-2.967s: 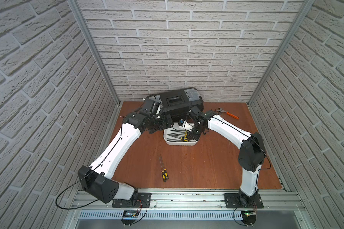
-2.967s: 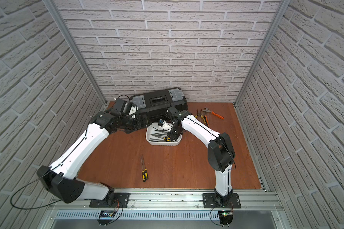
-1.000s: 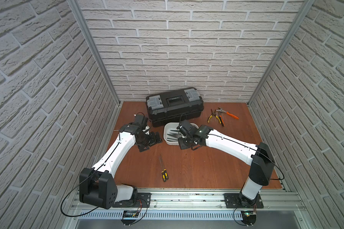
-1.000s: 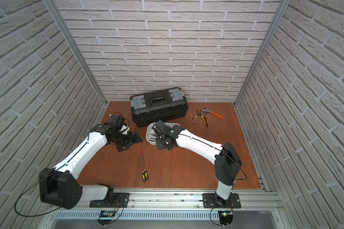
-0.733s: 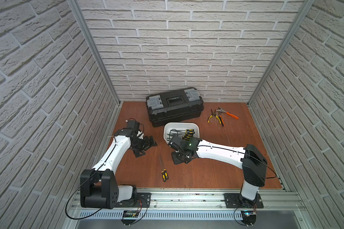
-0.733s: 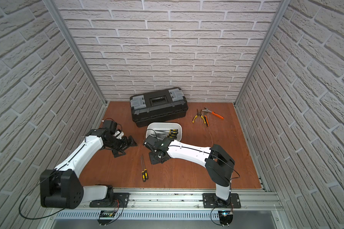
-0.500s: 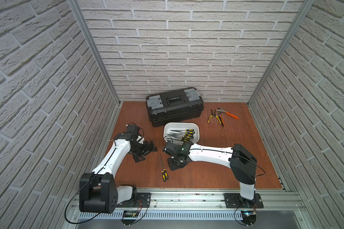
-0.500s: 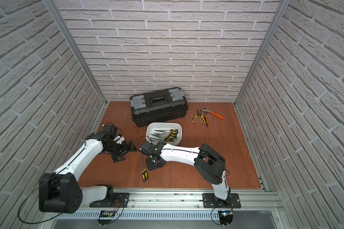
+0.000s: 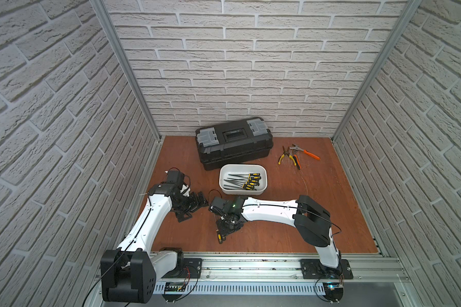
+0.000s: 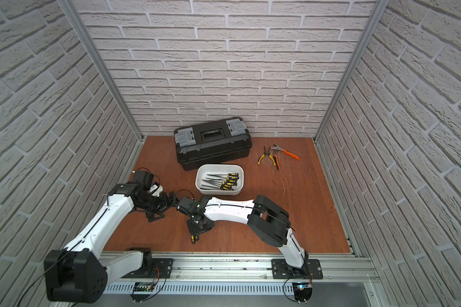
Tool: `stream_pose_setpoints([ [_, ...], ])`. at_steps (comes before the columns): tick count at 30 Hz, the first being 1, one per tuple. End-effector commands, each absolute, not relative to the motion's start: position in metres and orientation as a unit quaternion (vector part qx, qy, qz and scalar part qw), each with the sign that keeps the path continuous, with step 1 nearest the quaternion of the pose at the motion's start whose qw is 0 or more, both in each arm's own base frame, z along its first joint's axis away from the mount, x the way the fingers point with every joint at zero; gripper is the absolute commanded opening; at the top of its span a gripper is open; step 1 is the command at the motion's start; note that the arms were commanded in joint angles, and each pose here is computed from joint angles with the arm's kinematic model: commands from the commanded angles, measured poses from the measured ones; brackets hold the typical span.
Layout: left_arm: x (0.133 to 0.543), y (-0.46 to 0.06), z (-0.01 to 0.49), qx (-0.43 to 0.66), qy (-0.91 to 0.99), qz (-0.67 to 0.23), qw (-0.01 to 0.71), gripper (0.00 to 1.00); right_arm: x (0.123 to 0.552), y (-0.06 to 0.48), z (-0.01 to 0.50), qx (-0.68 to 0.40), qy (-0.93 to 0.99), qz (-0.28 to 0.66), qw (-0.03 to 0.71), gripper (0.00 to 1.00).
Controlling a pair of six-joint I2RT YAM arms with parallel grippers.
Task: Put the file tool into the storage box
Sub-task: Pick up the file tool from the center of the board.
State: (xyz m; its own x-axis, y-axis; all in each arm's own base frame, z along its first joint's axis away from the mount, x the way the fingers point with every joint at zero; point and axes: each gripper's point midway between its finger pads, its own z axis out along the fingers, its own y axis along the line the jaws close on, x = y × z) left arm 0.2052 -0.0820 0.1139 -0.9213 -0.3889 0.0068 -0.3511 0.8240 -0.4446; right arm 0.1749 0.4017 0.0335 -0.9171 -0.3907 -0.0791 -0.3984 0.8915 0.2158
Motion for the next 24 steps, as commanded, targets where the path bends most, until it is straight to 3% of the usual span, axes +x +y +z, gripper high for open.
stream_pose_setpoints([
  [1, 0.207, -0.072, 0.123, -0.208, 0.954, -0.207, 0.056, 0.98, 0.173, 0.409, 0.035, -0.22, 0.968, 0.117, 0.011, 0.39],
  [13, 0.242, -0.068, 0.139, -0.215, 0.95, -0.21, 0.087, 0.98, 0.184, 0.367, 0.017, -0.198, 0.98, 0.027, 0.001, 0.37],
  [20, 0.254, -0.068, 0.145, -0.214, 0.949, -0.21, 0.096, 0.98, 0.189, 0.362, 0.025, -0.211, 0.975, 0.061, 0.023, 0.36],
  [24, 0.256, -0.069, 0.148, -0.212, 0.95, -0.208, 0.097, 0.98, 0.187, 0.359, 0.016, -0.235, 0.971, 0.047, 0.013, 0.3],
])
